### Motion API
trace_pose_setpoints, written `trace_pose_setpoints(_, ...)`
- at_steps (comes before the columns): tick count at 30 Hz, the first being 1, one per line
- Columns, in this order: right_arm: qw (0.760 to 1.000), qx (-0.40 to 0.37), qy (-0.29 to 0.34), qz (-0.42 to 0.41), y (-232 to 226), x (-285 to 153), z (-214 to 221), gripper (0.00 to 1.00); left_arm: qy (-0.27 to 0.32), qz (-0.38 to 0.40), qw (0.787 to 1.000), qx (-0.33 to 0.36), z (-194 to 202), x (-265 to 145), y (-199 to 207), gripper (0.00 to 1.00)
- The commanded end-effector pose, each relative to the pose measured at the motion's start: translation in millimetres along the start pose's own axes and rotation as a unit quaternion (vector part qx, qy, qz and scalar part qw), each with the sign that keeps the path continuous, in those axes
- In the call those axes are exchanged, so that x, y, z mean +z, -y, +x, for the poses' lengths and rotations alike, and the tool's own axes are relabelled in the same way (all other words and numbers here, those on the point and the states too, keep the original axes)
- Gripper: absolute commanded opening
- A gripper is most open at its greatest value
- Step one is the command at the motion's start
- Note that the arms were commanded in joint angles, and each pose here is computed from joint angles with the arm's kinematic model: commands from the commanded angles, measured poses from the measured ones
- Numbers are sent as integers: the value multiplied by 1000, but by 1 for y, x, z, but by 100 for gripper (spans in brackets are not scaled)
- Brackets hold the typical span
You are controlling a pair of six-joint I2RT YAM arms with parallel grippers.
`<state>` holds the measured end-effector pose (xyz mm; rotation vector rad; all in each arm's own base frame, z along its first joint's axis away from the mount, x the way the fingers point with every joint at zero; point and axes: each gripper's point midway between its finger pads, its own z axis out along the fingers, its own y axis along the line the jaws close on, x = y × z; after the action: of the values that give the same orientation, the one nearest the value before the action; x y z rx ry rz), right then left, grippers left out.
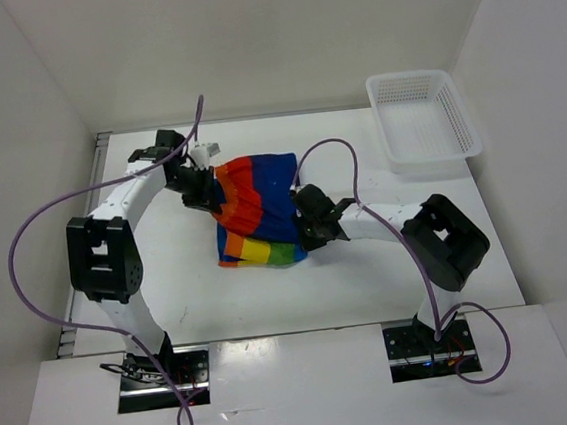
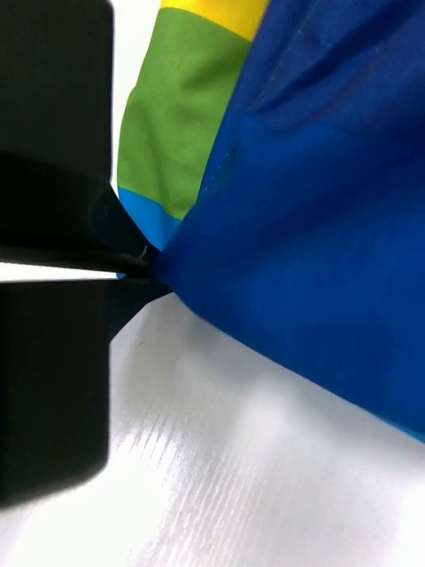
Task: Fold and stack the shorts
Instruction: Fold the shorts
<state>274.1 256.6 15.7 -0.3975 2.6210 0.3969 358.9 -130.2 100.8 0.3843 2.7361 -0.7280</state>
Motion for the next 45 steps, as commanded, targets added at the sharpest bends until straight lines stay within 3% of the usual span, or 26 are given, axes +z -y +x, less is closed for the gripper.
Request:
trace_pose_setpoints(1, 999, 18, 9, 28, 7, 3, -6, 0, 27, 36, 999, 12, -8, -26, 23, 0)
trace_pose_setpoints(9, 997, 69, 8, 42, 10, 5, 1, 0, -42, 14, 998, -32, 59, 10, -4, 0)
trace_pose_setpoints(12, 997, 69, -1, 35, 8, 7, 5, 11, -42, 10, 999, -32, 62, 14, -8, 1)
trace_pose_setpoints(13, 997, 69, -1, 35, 8, 7, 5, 21, -42, 10, 999, -32, 62, 14, -8, 4)
trace_pose_setpoints(15, 997, 69, 1, 29, 6, 5, 3, 28, -38, 3, 999, -29, 59, 15, -11, 12)
trace_pose_setpoints(18, 998, 53, 23, 9, -1, -7, -10, 42, -28, -11, 999, -22, 50, 12, -14, 33)
trace_pose_setpoints(22, 998, 22, 41, -30, -12, -34, -14, 62, -14, -19, 1000, -20, 37, -2, -14, 44)
trace_pose_setpoints(24, 996, 5, 74, -50, -18, -57, -26, 66, 0, -23, 1000, -19, 26, -10, -16, 48)
trace_pose_setpoints(28, 991, -5, 126, -53, -18, -89, -43, 68, 42, -11, 999, -21, -2, -36, -15, 55)
trace_pose_setpoints(33, 983, 5, 175, -48, -20, -107, -69, 69, 112, -33, 993, -15, -40, -59, -40, 77)
trace_pose_setpoints(36, 983, 10, 177, -45, -22, -105, -75, 69, 92, -102, 990, -30, -43, -40, -80, 77)
trace_pose_setpoints(38, 984, 10, 173, -43, -22, -101, -76, 69, 40, -101, 992, -62, -26, -20, -95, 73)
trace_pose_setpoints(42, 984, 11, 175, -39, -21, -101, -77, 69, 18, -19, 997, -77, -16, -6, -72, 71)
trace_pose_setpoints(45, 984, 12, 176, -35, -18, -102, -75, 69, 14, -10, 997, -80, -15, -2, -71, 71)
